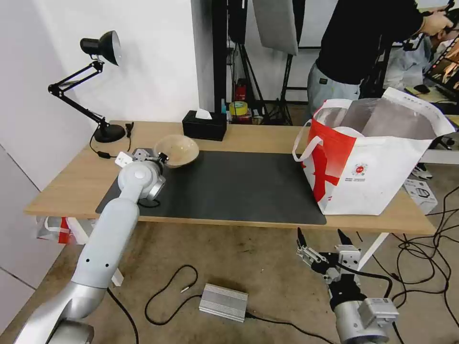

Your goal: Pick up the trash from the table and place it into the takeout bag.

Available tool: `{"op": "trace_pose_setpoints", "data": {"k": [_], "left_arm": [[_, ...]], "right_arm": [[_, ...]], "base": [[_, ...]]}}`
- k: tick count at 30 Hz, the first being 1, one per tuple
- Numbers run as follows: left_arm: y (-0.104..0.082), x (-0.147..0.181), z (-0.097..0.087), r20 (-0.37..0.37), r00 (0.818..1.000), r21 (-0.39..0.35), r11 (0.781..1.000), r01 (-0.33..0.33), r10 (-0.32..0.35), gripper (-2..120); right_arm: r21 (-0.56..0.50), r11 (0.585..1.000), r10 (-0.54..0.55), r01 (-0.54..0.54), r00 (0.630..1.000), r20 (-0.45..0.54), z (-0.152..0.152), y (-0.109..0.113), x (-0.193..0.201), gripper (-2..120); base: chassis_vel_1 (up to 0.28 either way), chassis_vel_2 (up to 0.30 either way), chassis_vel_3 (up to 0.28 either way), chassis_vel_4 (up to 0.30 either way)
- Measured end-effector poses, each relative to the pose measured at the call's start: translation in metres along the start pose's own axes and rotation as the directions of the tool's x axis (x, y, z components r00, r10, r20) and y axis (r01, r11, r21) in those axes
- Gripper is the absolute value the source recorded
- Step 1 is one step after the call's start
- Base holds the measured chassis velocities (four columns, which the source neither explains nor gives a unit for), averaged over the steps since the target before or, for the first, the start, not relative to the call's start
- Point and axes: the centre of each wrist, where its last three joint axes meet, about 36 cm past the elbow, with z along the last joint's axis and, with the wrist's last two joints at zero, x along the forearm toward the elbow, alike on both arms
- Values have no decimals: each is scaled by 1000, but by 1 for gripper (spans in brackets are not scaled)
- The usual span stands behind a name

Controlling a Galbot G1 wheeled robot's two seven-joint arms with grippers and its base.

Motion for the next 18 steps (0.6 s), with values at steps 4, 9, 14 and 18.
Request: {"op": "trace_pose_setpoints", "data": {"k": [4,9,14,18], "left_arm": [[-15,3,-2,2,999,-15,999,-33,33,0],[-47,7,-2,6,994,-51,992,-113,113,0],[-74,8,1,3,983,-84,980,-183,184,0],[-91,8,8,-1,972,-103,967,-234,235,0]], "right_arm": [[0,1000,0,0,1000,0,0,0,0,100],[0,1000,0,0,1000,0,0,0,0,100],[0,1000,0,0,1000,0,0,0,0,100],[0,1000,0,0,1000,0,0,0,0,100]], "base": [[0,0,0,0],[0,0,0,0],[0,0,0,0],[0,0,0,0]]}}
